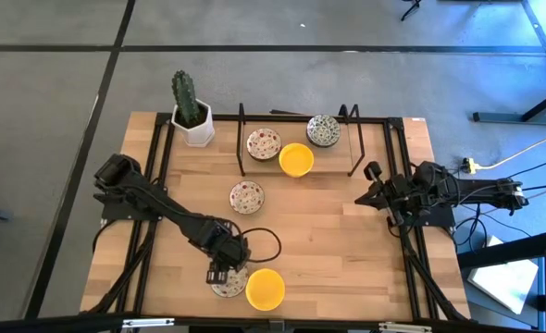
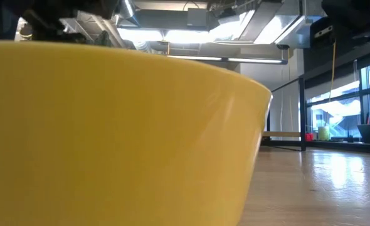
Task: Pick & Place Mini bowls
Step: Stack the green patterned bowl on the green patterned bowls on the shelf
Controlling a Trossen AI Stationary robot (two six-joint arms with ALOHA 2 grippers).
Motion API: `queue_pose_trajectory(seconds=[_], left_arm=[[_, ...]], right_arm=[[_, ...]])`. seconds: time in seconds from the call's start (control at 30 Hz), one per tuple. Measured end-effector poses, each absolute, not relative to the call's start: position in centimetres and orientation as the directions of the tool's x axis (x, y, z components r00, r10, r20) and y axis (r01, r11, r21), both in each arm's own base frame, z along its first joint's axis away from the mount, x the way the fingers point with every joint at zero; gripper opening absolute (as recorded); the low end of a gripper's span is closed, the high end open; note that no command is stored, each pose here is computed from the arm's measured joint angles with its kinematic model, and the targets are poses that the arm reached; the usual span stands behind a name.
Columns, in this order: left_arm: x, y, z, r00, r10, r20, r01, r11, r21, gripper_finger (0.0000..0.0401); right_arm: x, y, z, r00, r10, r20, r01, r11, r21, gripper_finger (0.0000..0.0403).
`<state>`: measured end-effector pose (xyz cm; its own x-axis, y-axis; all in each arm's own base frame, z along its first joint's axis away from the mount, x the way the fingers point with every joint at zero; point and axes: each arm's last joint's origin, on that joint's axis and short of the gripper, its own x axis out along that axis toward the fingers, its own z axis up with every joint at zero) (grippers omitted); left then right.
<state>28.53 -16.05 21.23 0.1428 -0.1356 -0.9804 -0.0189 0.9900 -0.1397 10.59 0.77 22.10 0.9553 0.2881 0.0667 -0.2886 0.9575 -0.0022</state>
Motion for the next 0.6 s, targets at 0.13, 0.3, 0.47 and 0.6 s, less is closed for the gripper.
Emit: queue_pose_trajectory(seconds=[0.13, 0.3, 0.47, 0.6], left_arm=[[28.2, -15.8, 20.4, 0.120, -0.129, -0.984, -0.045, 0.990, -0.135, 0.0208], [28.5, -15.3, 19.3, 0.155, -0.145, -0.977, -0.057, 0.986, -0.155, 0.0207], [28.4, -14.7, 18.3, 0.163, -0.146, -0.976, -0.073, 0.984, -0.159, 0.0206], [28.3, -14.2, 17.6, 0.148, -0.134, -0.980, -0.089, 0.985, -0.148, 0.0205]], right_arm=[[10.6, 0.8, 22.1, 0.956, 0.288, 0.064, -0.288, 0.958, -0.005, 0.0007], [10.6, 0.8, 22.1, 0.956, 0.288, 0.064, -0.287, 0.958, -0.019, 0.0007], [10.6, 0.8, 22.1, 0.956, 0.288, 0.063, -0.286, 0.958, -0.028, 0.0007], [10.6, 0.8, 22.0, 0.956, 0.288, 0.061, -0.286, 0.958, -0.029, 0.0007]])
